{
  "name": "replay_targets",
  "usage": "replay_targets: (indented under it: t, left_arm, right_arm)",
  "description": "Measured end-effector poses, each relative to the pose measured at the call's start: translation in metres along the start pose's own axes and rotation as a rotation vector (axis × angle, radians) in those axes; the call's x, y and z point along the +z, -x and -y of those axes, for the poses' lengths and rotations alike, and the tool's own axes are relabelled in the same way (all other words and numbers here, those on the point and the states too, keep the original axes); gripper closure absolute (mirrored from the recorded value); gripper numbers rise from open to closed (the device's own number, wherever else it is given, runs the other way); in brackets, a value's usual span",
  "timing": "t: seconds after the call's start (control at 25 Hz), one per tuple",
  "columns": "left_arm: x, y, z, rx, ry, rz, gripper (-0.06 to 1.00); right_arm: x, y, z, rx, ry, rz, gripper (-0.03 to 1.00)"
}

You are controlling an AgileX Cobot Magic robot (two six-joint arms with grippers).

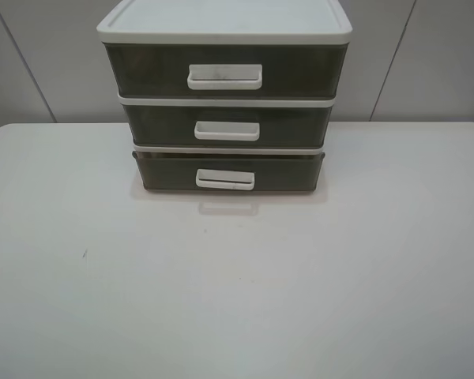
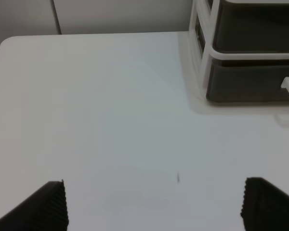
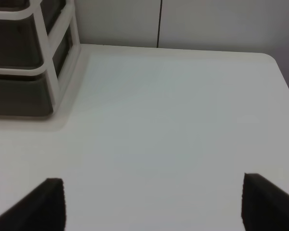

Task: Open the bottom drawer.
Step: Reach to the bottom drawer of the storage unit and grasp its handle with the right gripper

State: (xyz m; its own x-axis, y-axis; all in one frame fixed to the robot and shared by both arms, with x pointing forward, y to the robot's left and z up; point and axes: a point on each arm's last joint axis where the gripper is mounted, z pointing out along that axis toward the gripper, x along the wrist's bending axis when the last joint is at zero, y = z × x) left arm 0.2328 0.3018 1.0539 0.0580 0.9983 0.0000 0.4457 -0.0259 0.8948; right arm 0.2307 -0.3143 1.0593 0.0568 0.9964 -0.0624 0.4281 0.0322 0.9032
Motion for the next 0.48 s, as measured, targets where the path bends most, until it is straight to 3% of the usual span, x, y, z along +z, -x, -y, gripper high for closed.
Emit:
replay_targets:
  t: [0.48]
  left_arm:
    - [0.0000,0.0000,0.0000,0.000,0.000,0.000,0.20]
  right_arm:
    - [0.0000,0.0000,0.0000,0.000,0.000,0.000,0.24]
